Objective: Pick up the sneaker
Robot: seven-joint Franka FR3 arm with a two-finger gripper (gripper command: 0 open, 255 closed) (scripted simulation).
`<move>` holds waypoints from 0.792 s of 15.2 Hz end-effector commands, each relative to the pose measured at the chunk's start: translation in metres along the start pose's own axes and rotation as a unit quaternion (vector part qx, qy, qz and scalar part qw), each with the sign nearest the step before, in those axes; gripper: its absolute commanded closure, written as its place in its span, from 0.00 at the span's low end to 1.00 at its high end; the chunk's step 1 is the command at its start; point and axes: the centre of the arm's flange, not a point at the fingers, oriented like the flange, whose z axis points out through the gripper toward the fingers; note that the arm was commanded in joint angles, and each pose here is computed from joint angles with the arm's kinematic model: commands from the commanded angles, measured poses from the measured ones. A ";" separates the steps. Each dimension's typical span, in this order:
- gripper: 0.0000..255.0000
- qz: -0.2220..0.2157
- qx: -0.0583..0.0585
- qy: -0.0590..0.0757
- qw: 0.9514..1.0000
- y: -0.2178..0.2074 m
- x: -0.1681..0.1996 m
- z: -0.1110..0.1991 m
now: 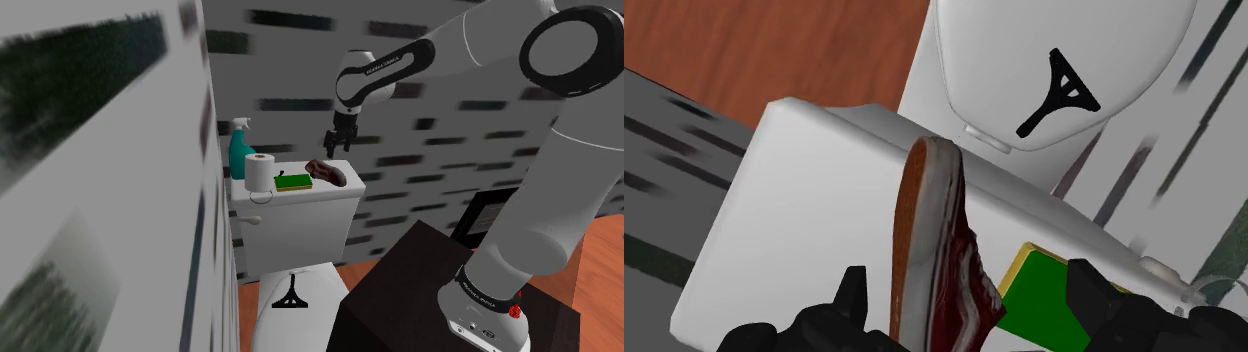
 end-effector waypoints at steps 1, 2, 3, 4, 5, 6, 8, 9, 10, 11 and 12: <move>0.00 -0.007 0.000 -0.006 1.000 0.003 0.016 0.022; 0.00 -0.010 0.000 -0.009 1.000 0.003 0.025 0.032; 0.00 -0.013 0.000 -0.012 1.000 0.004 0.033 0.043; 0.00 -0.017 0.000 -0.015 1.000 0.004 0.041 0.054; 0.00 -0.019 0.000 -0.016 1.000 0.005 0.046 0.060; 0.00 -0.019 0.000 -0.016 1.000 0.005 0.046 0.065; 0.00 -0.019 0.000 -0.016 1.000 0.005 0.046 0.076; 0.00 -0.019 0.000 -0.016 1.000 0.005 0.046 0.081; 0.00 -0.019 0.000 -0.016 1.000 0.006 0.046 0.086; 0.00 -0.019 0.000 -0.016 1.000 0.006 0.046 0.092; 0.00 -0.019 0.000 -0.016 1.000 0.006 0.046 0.097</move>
